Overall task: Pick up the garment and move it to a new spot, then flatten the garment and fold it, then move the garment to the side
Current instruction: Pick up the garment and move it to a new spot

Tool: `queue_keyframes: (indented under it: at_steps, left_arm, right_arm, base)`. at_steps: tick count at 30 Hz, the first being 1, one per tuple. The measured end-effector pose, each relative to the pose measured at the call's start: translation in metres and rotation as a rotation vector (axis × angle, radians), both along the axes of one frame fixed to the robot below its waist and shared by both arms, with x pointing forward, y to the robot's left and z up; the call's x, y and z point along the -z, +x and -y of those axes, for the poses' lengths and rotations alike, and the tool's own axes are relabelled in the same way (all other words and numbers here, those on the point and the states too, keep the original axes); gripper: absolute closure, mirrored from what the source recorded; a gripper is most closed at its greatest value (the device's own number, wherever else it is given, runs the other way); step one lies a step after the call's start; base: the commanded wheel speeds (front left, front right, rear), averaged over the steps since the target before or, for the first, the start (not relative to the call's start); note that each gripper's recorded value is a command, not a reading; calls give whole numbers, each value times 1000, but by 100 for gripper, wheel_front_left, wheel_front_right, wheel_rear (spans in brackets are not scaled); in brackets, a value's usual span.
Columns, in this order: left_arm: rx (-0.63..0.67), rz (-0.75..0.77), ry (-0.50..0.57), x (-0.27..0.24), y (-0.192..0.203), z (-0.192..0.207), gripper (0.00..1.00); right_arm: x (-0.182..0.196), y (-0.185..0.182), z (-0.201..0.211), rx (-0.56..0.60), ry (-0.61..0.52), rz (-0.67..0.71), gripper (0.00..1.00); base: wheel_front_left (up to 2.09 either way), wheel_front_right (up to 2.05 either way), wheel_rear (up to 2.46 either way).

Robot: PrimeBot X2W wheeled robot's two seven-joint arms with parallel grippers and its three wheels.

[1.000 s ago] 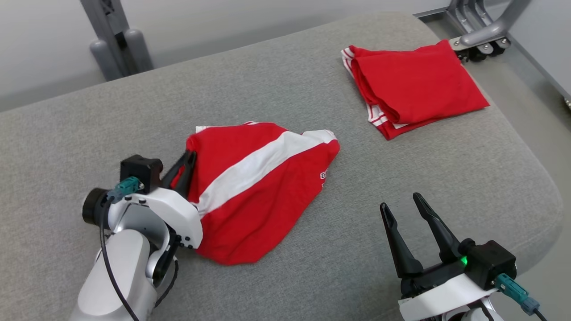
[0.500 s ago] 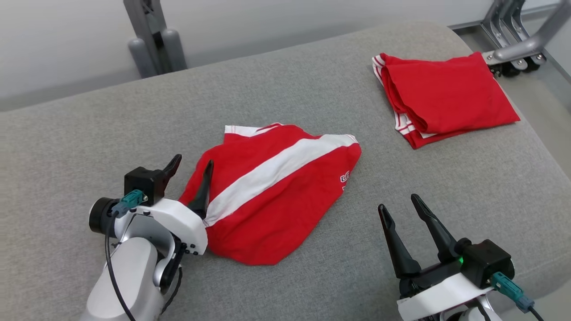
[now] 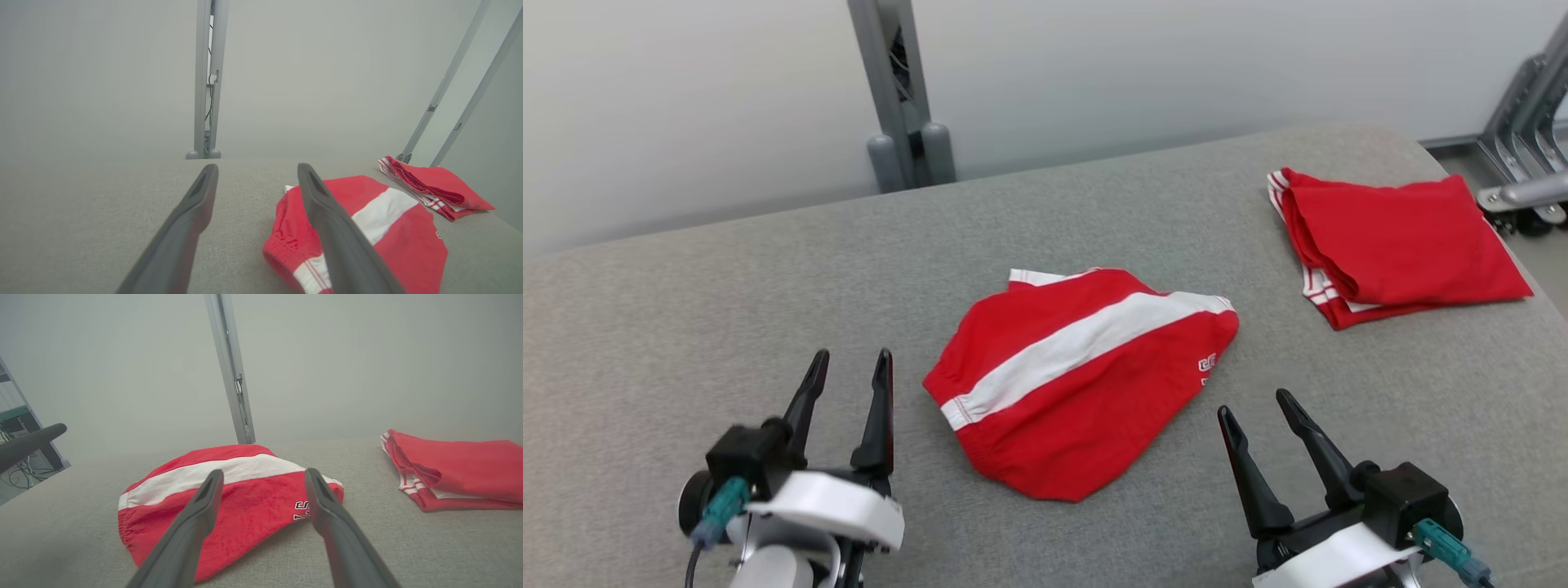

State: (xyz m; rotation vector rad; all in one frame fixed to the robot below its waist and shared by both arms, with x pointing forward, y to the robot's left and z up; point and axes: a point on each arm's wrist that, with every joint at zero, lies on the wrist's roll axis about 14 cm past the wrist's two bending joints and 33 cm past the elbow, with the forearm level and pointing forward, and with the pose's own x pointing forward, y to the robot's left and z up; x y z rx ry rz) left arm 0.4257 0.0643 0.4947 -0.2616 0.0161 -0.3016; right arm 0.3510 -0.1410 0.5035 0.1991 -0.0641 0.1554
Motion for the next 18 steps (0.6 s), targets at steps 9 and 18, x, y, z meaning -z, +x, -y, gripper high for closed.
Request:
queue_keyframes:
  at_steps: [9, 18]
  left_arm:
    - [-157, 22, 10, -4, -52, -50, 0]
    - [-192, -12, -7, 6, -83, -55, 0]
  right_arm:
    - [-9, -2, -19, -60, 1, 31, 0]
    - [2, -11, -21, -69, -18, 2, 0]
  base:
    - [0, 0, 0]
    - [0, 0, 0]
